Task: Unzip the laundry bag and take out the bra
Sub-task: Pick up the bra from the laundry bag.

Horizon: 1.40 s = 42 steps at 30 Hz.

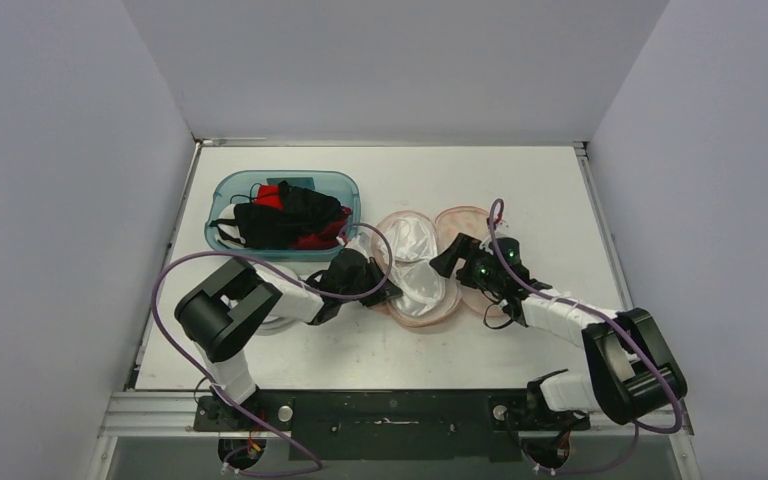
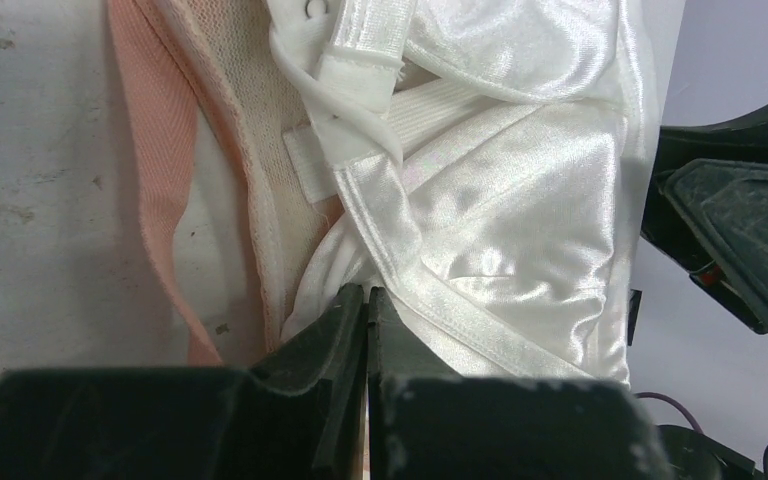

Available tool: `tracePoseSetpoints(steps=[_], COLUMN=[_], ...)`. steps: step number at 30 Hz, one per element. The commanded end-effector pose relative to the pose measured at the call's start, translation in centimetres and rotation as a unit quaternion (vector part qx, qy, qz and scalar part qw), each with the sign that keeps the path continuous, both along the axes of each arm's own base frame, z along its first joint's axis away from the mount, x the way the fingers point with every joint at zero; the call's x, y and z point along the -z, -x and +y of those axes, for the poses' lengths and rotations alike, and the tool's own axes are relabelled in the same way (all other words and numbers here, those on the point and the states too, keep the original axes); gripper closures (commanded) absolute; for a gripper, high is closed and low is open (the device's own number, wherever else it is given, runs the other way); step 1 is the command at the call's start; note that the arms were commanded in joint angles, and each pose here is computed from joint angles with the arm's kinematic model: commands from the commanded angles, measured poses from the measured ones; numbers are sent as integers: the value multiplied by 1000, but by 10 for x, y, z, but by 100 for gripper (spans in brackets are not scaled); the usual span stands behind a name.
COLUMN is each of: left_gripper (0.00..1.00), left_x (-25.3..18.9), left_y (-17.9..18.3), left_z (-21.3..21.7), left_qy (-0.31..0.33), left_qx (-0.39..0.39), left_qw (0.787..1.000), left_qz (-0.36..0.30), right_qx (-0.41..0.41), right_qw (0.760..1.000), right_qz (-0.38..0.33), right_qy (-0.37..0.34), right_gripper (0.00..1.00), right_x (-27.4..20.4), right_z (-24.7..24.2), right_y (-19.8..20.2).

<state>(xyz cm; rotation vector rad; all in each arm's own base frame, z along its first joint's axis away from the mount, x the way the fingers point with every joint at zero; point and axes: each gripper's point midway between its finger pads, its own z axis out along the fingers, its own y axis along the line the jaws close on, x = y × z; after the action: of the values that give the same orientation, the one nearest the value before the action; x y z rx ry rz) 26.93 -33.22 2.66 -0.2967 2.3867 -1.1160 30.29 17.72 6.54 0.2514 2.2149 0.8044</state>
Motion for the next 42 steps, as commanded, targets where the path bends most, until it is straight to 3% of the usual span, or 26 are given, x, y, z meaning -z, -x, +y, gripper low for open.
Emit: tracePoseSetpoints(steps=[1, 8, 12, 21, 37, 42], left_gripper=[100, 100, 100, 100, 100, 100], left_x=[-6, -29, -43, -81, -103, -103], left_y=[-5, -6, -6, -2, 26, 26], left_z=[2, 4, 5, 3, 36, 45], left_qy=[-1, 4, 6, 30, 25, 10], left_qx=[-5, -5, -6, -4, -26, -37], left_qw=[1000, 999, 999, 997, 995, 994], left_qz=[-19, -40, -52, -77, -98, -106], right_qx=[-5, 5, -8, -47, -62, -63], right_qw=[998, 994, 994, 997, 993, 993], right_qz=[-66, -110, -97, 12, 73, 77], right_qy=[-15, 25, 52, 64, 62, 58], right_gripper=[15, 15, 16, 20, 35, 47], right_x=[-36, -78, -88, -42, 6, 10], right_z=[10, 2, 2, 6, 16, 18], right_y=[-31, -24, -8, 28, 38, 38])
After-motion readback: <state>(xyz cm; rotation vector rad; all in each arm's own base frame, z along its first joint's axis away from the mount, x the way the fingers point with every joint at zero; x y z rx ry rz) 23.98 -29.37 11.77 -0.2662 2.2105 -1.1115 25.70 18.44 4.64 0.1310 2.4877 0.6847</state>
